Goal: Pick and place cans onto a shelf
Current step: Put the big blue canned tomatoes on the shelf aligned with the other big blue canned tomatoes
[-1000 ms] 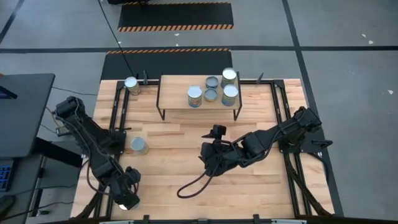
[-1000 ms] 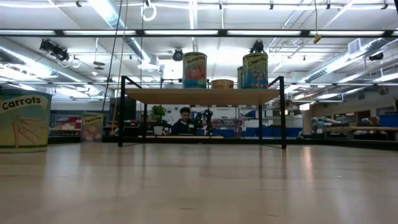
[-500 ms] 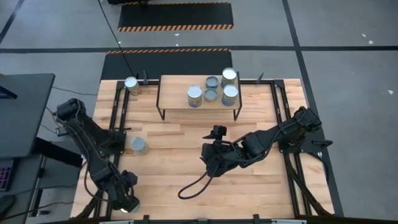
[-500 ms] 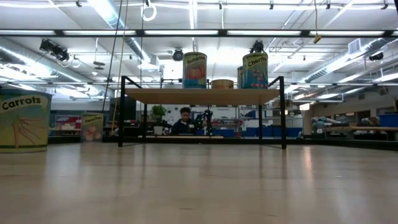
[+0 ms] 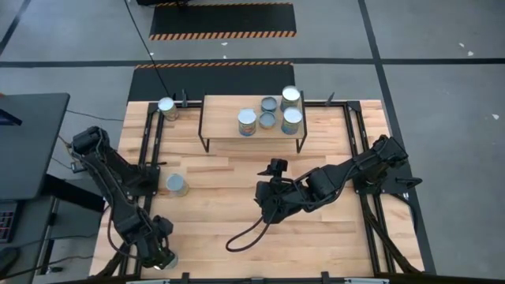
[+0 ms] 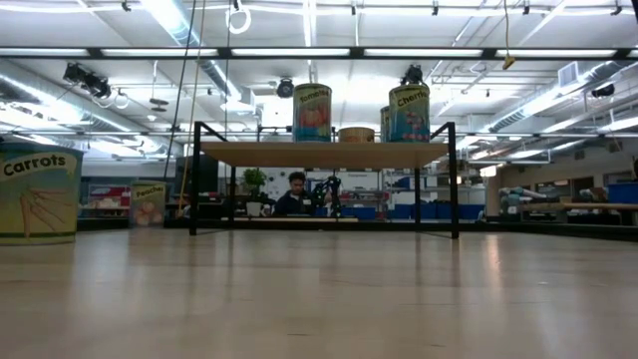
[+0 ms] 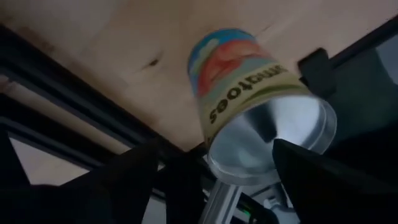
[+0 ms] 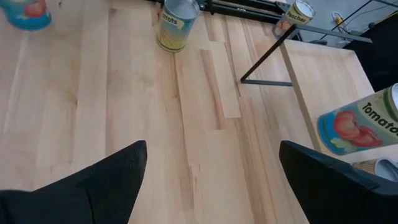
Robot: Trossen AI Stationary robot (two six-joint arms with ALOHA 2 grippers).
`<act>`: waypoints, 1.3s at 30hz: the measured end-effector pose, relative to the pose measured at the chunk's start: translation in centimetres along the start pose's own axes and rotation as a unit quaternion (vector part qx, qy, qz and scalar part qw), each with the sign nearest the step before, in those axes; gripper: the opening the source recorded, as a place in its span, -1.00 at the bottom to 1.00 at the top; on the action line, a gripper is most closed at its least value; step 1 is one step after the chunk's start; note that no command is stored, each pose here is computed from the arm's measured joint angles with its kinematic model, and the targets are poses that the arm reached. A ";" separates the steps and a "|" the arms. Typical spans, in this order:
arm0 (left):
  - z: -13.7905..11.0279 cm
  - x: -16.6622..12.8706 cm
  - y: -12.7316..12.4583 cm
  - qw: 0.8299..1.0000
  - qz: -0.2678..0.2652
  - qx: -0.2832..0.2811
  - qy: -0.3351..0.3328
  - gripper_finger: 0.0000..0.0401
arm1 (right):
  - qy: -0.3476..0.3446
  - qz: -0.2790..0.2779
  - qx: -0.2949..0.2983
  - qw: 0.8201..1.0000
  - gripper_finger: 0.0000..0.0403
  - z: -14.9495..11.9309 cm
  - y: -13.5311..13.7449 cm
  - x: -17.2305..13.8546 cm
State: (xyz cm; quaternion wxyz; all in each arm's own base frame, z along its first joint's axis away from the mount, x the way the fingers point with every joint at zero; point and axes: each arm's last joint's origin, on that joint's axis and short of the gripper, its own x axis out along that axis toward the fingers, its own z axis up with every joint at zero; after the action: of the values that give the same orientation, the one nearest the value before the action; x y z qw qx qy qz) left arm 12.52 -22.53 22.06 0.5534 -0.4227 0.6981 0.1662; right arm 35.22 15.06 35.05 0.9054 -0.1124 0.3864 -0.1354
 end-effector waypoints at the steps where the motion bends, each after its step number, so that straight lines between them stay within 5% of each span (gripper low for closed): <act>1: 0.0 0.0 0.0 1.000 -0.001 0.003 0.003 0.54 | 0.000 0.000 0.000 1.000 0.86 0.0 0.0 0.0; 11: 0.0 0.0 -0.1 1.000 -0.004 0.007 0.001 -0.25 | -0.018 0.002 0.011 1.000 0.86 0.1 0.3 0.3; 19: 0.0 -0.1 -0.1 1.000 -0.007 0.017 -0.001 -0.93 | -0.061 0.035 -0.032 0.997 0.86 -1.8 4.4 0.9; 28: 1.6 -1.2 0.3 1.000 0.008 -0.001 -0.021 -0.99 | -0.151 0.071 -0.045 0.985 0.86 -4.8 9.2 1.5; 39: 5.0 -7.2 1.5 0.991 -0.100 -0.022 -0.089 -1.00 | -0.144 0.077 -0.018 0.986 0.86 -6.3 10.2 1.6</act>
State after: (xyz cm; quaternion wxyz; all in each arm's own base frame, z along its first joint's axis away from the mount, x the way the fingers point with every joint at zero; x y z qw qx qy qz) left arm 14.77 -15.23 26.62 0.6180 -0.4859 0.5962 0.1627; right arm 33.31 23.49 26.52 0.9571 -0.1170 0.2620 -0.0402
